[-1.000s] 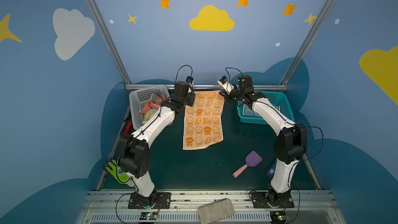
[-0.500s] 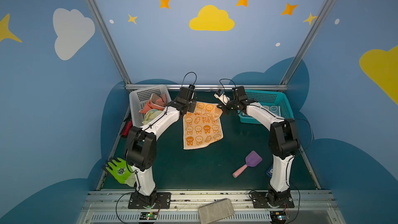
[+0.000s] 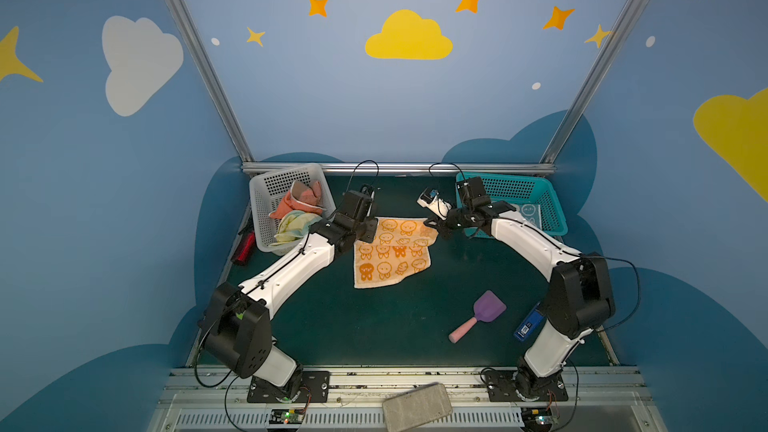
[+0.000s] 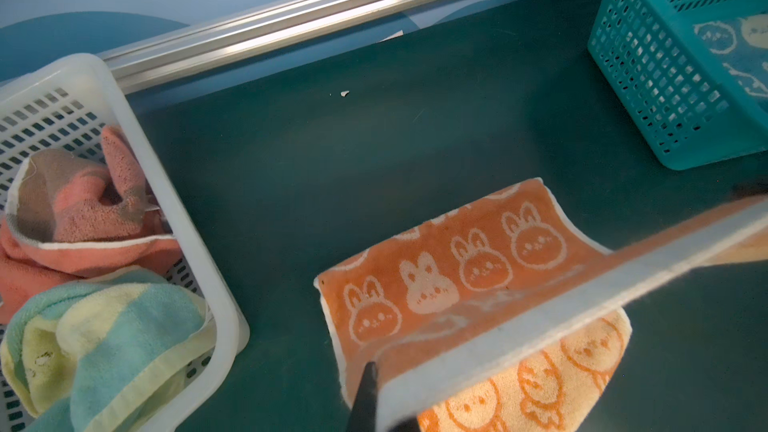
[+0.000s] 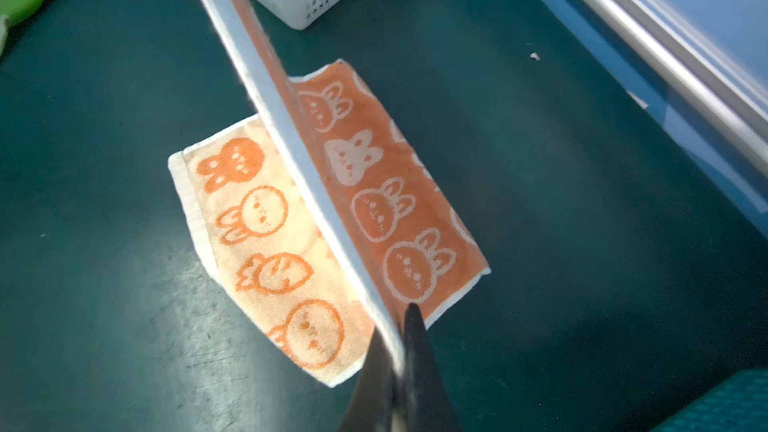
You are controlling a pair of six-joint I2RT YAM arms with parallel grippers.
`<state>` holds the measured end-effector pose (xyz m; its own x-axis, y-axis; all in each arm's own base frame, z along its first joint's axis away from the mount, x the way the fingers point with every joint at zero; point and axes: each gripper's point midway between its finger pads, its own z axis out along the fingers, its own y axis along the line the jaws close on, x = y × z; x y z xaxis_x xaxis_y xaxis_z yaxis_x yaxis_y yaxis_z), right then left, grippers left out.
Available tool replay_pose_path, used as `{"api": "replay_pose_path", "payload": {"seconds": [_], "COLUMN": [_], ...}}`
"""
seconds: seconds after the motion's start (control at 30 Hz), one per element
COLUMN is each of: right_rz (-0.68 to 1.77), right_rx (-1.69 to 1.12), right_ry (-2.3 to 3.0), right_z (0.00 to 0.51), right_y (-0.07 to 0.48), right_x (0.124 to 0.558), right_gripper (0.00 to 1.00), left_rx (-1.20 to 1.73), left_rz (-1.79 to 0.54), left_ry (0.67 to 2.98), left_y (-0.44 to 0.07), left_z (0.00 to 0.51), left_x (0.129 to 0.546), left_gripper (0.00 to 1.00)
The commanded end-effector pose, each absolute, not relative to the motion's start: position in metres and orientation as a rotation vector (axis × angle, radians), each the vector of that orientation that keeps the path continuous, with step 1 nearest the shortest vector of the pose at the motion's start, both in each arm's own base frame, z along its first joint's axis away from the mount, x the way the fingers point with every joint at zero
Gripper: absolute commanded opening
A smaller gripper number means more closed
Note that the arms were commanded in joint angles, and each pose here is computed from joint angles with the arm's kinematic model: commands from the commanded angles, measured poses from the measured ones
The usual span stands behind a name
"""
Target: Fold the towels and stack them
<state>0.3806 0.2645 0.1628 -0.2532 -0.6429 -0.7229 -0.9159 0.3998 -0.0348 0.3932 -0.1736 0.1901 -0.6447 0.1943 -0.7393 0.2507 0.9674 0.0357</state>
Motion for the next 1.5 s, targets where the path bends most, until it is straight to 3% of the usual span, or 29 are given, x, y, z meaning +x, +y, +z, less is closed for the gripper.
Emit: {"api": "replay_pose_path", "payload": {"seconds": [0.0,0.37,0.57,0.63,0.73,0.77,0.8,0.93,1.03,1.13,1.33,1.47], "right_rz": [0.496,0.485,0.446,0.457,0.483,0.493,0.496,0.476,0.468,0.428,0.574,0.449], "right_rx": [-1.389,-1.495,-1.564,-1.577,-1.568,-1.561,-1.554,-1.504,-1.436,-1.289,-1.13,-1.135], "right_ry": [2.159,2.415,2.51,2.519,2.514,2.506,2.497,2.441,2.369,2.323,2.315,2.33], "right_z": [0.122,0.071,0.052,0.05,0.055,0.058,0.062,0.079,0.099,0.125,0.154,0.146], "right_y": [0.246,0.248,0.245,0.245,0.246,0.247,0.247,0.246,0.249,0.25,0.256,0.255], "right_x": [0.351,0.31,0.29,0.283,0.276,0.274,0.273,0.276,0.287,0.314,0.356,0.388], "right_gripper": [0.0,0.0,0.1,0.23,0.4,0.55,0.82,0.84,0.85,0.86,0.86,0.86], "left_rx": [0.22,0.198,0.202,0.213,0.216,0.216,0.209,0.224,0.199,0.15,0.155,0.181], "left_rz": [-0.021,-0.202,-0.24,-0.267,-0.303,-0.311,-0.317,-0.368,-0.372,-0.343,-0.23,-0.125], "left_ry": [2.352,2.507,2.566,2.579,2.583,2.589,2.588,2.581,2.53,2.448,2.377,2.392], "left_y": [-0.148,-0.165,-0.168,-0.171,-0.173,-0.172,-0.171,-0.168,-0.162,-0.155,-0.154,-0.158], "left_z": [0.174,0.117,0.095,0.092,0.091,0.091,0.093,0.1,0.108,0.118,0.129,0.132], "left_x": [0.38,0.335,0.311,0.303,0.291,0.286,0.283,0.265,0.263,0.272,0.308,0.344], "left_gripper": [0.04,0.04,0.04,0.05,0.14,0.19,0.27,0.59,0.75,0.8,0.84,0.84]}}
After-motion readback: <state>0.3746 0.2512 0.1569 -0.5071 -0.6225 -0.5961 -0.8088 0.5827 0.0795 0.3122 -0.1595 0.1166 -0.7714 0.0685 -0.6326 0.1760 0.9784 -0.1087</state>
